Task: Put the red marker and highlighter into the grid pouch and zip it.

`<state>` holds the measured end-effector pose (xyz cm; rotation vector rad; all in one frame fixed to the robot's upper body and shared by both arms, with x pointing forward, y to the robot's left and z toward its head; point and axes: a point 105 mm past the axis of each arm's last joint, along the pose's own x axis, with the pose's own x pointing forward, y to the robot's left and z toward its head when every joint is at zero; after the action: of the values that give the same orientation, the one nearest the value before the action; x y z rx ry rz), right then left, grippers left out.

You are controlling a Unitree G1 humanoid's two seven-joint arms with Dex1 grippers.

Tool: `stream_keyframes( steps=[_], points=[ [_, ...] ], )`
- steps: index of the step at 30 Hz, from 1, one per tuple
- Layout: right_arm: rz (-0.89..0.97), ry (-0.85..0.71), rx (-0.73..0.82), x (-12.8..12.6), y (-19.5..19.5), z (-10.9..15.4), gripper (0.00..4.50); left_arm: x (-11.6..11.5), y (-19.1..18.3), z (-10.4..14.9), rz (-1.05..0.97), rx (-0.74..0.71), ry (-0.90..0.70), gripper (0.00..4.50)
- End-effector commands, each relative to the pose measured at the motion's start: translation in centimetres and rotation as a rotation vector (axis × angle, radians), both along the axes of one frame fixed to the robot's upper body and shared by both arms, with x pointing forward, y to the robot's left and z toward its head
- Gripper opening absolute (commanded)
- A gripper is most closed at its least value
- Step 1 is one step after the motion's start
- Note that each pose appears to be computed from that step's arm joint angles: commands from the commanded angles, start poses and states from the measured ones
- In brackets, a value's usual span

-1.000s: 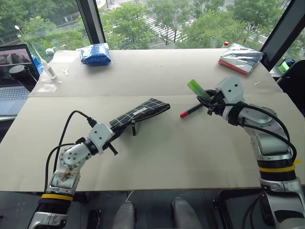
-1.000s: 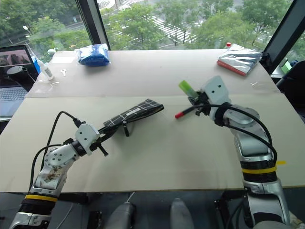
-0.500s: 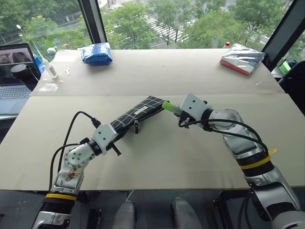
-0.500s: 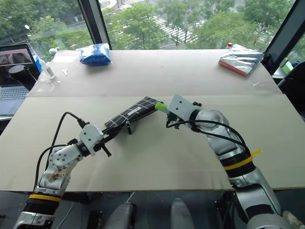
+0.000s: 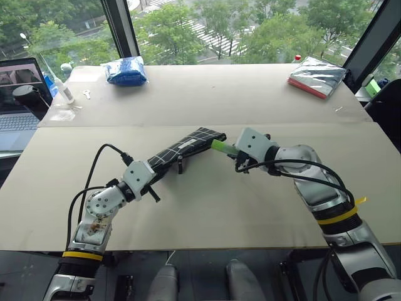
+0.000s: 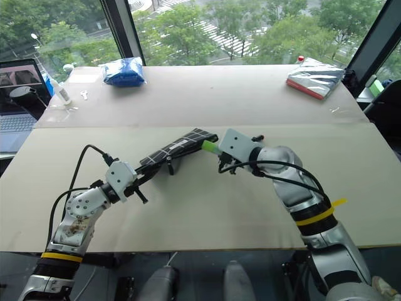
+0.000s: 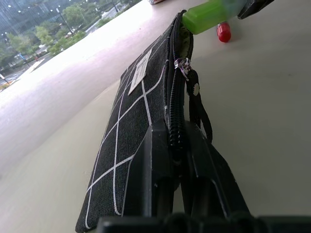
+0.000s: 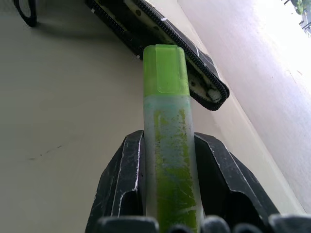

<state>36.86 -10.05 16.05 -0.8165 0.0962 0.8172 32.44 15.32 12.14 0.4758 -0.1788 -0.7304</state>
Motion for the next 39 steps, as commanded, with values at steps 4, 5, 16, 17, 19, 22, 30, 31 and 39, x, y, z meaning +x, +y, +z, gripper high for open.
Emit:
stream_keyframes(
  steps=[4,5,16,17,19,22,30,31,39],
  points=[
    [0.014,-0.052,-0.021,0.6,1.0,1.2,1.05,-0.3,-0.6,0.4,-0.037,0.028,-0.018,0.0],
    [0.023,-0.061,-0.03,0.8,1.3,1.4,1.05,-0.5,-0.8,0.2,-0.05,0.044,-0.017,0.0],
    [0.122,-0.132,-0.079,0.8,3.4,2.9,1.05,-0.8,-1.1,-0.4,-0.079,0.074,-0.003,0.0],
    [0.14,-0.143,-0.096,0.7,3.7,2.9,1.05,-0.8,-1.1,-0.4,-0.079,0.073,-0.002,0.0],
    [0.215,-0.199,-0.173,0.0,4.8,2.2,1.05,-0.8,-1.2,-0.3,-0.083,0.072,-0.002,0.0],
    [0.291,-0.302,-0.293,-0.5,5.7,1.4,1.05,-0.6,-1.3,-0.1,-0.086,0.067,-0.004,0.0],
    [0.446,-0.561,-0.414,-1.2,7.4,1.7,1.05,-0.6,-1.3,0.4,-0.087,0.048,-0.004,0.0],
    [0.475,-0.608,-0.416,-1.5,7.8,2.0,1.05,-0.6,-1.4,0.4,-0.089,0.045,-0.003,0.0],
    [0.578,-0.788,-0.417,-1.7,8.7,2.6,1.05,-1.0,-1.8,1.2,-0.118,-0.032,0.021,0.0]
  ],
)
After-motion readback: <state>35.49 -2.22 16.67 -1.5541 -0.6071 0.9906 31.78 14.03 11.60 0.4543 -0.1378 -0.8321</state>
